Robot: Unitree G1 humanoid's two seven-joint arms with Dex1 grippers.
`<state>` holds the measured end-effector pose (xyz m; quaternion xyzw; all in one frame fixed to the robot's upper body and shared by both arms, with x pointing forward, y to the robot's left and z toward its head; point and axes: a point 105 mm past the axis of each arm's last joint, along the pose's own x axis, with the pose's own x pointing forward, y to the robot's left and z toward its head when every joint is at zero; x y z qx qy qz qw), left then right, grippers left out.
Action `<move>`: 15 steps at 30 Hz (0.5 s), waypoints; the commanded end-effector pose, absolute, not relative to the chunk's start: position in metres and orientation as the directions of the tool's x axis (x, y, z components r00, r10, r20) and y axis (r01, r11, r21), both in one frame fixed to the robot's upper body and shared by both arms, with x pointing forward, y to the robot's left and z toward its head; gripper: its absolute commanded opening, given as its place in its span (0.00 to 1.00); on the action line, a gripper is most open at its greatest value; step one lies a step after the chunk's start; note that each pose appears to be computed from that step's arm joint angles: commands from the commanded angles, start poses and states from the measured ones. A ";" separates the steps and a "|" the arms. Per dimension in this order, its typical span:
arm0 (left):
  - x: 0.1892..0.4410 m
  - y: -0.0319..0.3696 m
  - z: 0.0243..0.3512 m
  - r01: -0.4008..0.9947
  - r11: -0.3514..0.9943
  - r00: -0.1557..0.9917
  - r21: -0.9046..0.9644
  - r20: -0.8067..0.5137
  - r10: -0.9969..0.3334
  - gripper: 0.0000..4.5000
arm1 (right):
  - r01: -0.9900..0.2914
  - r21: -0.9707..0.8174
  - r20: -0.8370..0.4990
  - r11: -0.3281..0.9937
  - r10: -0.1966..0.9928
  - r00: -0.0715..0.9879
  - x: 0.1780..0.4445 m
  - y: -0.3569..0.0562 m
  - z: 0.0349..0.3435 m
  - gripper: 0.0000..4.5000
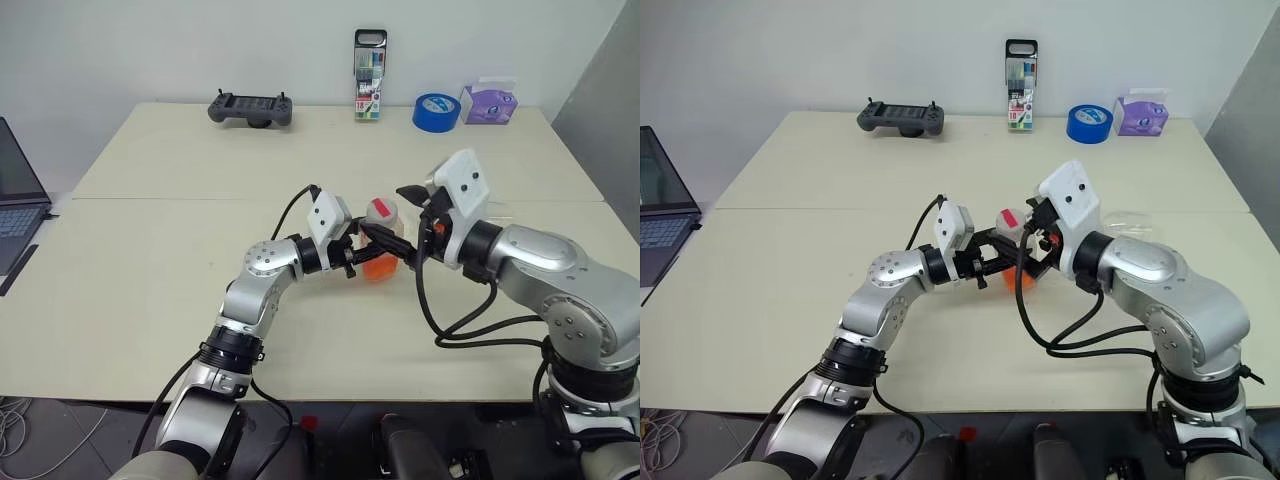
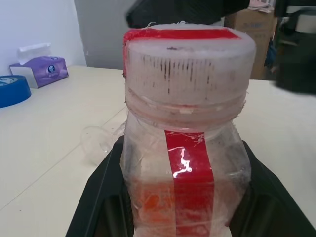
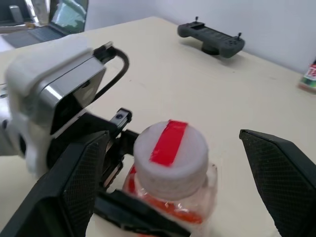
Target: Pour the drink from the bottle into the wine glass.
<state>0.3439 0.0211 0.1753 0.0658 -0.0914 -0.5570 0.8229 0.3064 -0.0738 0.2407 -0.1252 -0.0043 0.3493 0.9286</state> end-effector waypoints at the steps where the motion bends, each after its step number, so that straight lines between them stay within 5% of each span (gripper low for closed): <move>1: 0.338 0.017 0.193 0.896 0.354 0.329 0.268 0.132 -0.935 0.41 | -0.586 -0.254 -0.010 0.769 0.604 0.797 0.314 -0.074 0.252 1.00; 15: 0.339 0.019 0.192 0.892 0.368 0.345 0.264 0.131 -0.929 0.41 | -0.533 -0.253 0.026 0.807 0.557 0.830 0.327 -0.082 0.257 1.00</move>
